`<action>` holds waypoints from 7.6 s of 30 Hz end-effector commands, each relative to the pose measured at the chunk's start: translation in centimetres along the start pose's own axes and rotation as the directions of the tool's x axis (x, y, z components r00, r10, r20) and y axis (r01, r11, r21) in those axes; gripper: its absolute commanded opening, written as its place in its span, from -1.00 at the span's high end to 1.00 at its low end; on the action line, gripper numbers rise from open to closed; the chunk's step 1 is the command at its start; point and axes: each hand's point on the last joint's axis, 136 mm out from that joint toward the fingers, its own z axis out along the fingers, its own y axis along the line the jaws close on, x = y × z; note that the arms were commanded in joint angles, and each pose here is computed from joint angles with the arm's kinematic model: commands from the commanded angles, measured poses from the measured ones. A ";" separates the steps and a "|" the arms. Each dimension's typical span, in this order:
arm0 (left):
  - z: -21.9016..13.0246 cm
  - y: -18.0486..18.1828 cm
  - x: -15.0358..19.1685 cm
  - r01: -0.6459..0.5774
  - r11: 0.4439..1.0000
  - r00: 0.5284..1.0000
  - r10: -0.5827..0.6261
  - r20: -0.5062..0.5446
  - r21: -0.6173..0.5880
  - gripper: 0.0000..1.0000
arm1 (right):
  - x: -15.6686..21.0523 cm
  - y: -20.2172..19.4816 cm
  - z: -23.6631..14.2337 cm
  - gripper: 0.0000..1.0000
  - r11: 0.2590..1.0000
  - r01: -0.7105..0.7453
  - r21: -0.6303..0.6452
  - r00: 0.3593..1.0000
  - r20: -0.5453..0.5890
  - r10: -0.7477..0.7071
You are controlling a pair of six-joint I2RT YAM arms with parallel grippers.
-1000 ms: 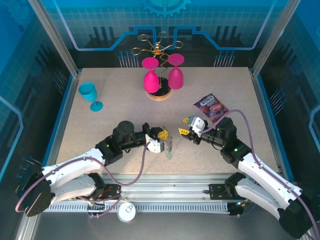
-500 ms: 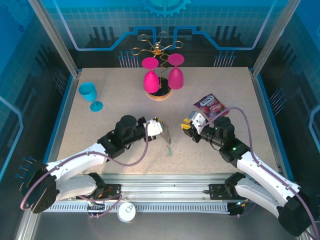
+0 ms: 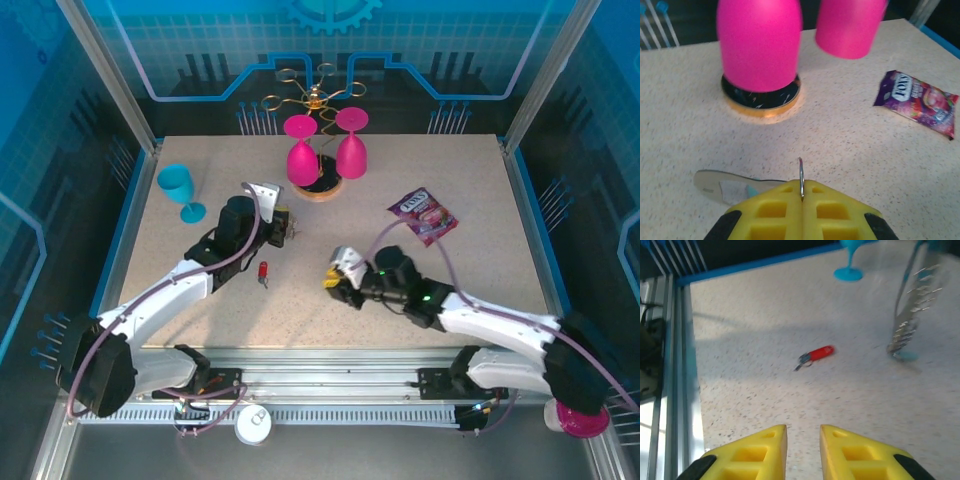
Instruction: Put the keys on the keyring
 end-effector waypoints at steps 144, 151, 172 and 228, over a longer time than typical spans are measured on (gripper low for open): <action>-2.9 -7.3 1.5 -0.420 0.866 0.907 0.389 0.163 0.269 1.00 | 15.4 -4.3 1.0 0.86 0.801 -0.449 0.396 0.565 -0.569 0.598; -3.0 -7.4 1.5 -0.429 0.862 0.903 0.398 0.164 0.270 1.00 | 15.4 -4.2 1.3 0.67 0.796 -0.461 0.391 0.560 -0.568 0.603; -5.3 -11.4 4.7 -0.720 0.579 0.689 0.659 0.300 0.381 1.00 | 5.2 -6.0 -5.9 1.00 0.950 -0.151 0.274 0.890 -0.381 0.252; -8.4 -17.7 7.2 -0.752 0.294 0.617 0.631 0.471 0.590 1.00 | -2.8 -1.9 -6.9 1.00 0.569 0.816 0.102 0.577 -0.190 -0.794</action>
